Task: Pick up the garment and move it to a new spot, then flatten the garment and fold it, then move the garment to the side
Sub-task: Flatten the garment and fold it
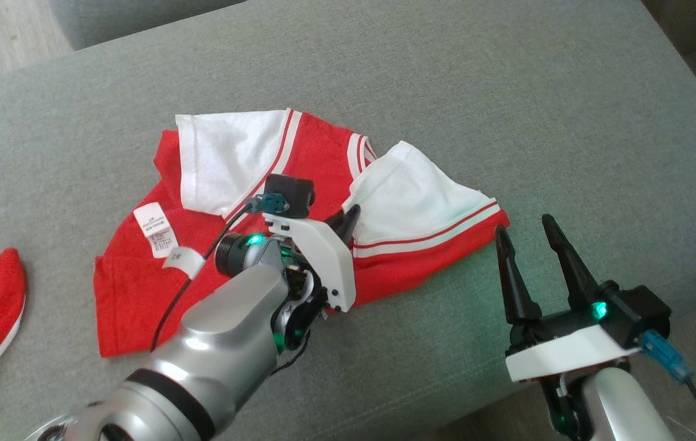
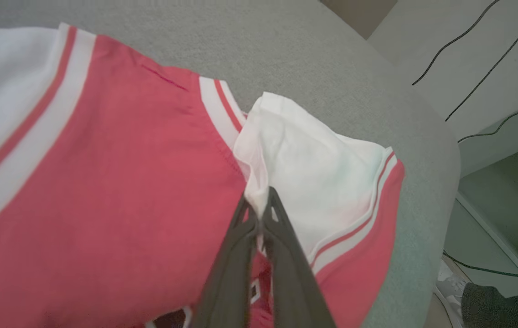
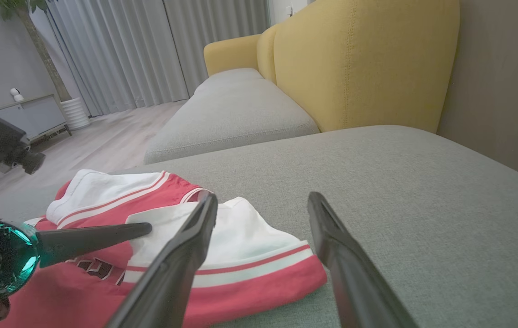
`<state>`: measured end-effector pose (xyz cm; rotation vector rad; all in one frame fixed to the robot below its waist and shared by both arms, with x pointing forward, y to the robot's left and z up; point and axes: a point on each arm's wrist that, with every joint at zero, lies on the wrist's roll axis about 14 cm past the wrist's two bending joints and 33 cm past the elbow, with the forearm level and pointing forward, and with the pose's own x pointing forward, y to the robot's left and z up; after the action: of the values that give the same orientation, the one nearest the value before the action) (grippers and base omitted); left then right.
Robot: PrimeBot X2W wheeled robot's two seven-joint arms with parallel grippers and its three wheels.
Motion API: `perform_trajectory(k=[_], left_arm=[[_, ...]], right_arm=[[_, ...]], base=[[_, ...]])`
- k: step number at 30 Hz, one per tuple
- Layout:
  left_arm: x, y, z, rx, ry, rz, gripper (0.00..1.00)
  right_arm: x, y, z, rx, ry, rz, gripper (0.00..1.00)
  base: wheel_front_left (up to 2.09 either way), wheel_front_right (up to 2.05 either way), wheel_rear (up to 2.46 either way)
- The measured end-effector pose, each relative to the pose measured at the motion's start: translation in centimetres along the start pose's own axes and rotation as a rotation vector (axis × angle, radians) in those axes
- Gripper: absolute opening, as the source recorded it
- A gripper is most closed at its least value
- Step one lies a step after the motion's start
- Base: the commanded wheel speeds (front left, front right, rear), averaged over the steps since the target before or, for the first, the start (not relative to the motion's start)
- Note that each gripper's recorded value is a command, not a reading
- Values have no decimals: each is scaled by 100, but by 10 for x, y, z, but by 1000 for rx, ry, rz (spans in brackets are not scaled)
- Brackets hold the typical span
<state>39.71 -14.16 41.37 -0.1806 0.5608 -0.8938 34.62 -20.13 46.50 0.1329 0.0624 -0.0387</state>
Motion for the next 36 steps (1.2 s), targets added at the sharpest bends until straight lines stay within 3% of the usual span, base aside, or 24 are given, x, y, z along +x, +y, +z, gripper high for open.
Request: perform_trajectory(k=[4, 10, 14, 22, 23, 24, 25, 31, 36], left_arm=[[-2, -15, -1, 42, -11, -56, 0], [-14, -63, 5, 113, -60, -203, 0], [-29, -80, -25, 126, -10, -247, 0], [-49, -85, -75, 98, 103, -252, 0], [-50, -85, -78, 94, 110, -251, 15], [-51, -84, -80, 94, 114, -248, 47], [-52, -84, -83, 98, 120, -249, 100], [-64, -96, -104, 48, 177, -277, 100], [-60, -87, -82, -8, 113, -206, 100]], right_arm=[[0, 1, 2, 1, -5, 2, 100], [-2, 1, 7, 3, -24, 5, 100], [-2, 1, 11, 6, -39, 7, 100], [1, 9, 12, 10, -44, 32, 100], [1, 9, 12, 10, -44, 33, 100], [1, 10, 12, 10, -45, 34, 100], [1, 10, 13, 10, -46, 35, 100], [0, 11, 16, 11, -56, 38, 100], [-9, 11, 11, 18, -45, 34, 100]], base=[[0, 0, 0], [0, 0, 0], [0, 0, 0], [0, 0, 0], [0, 0, 0], [0, 0, 0], [0, 0, 0], [0, 0, 0], [0, 0, 0]])
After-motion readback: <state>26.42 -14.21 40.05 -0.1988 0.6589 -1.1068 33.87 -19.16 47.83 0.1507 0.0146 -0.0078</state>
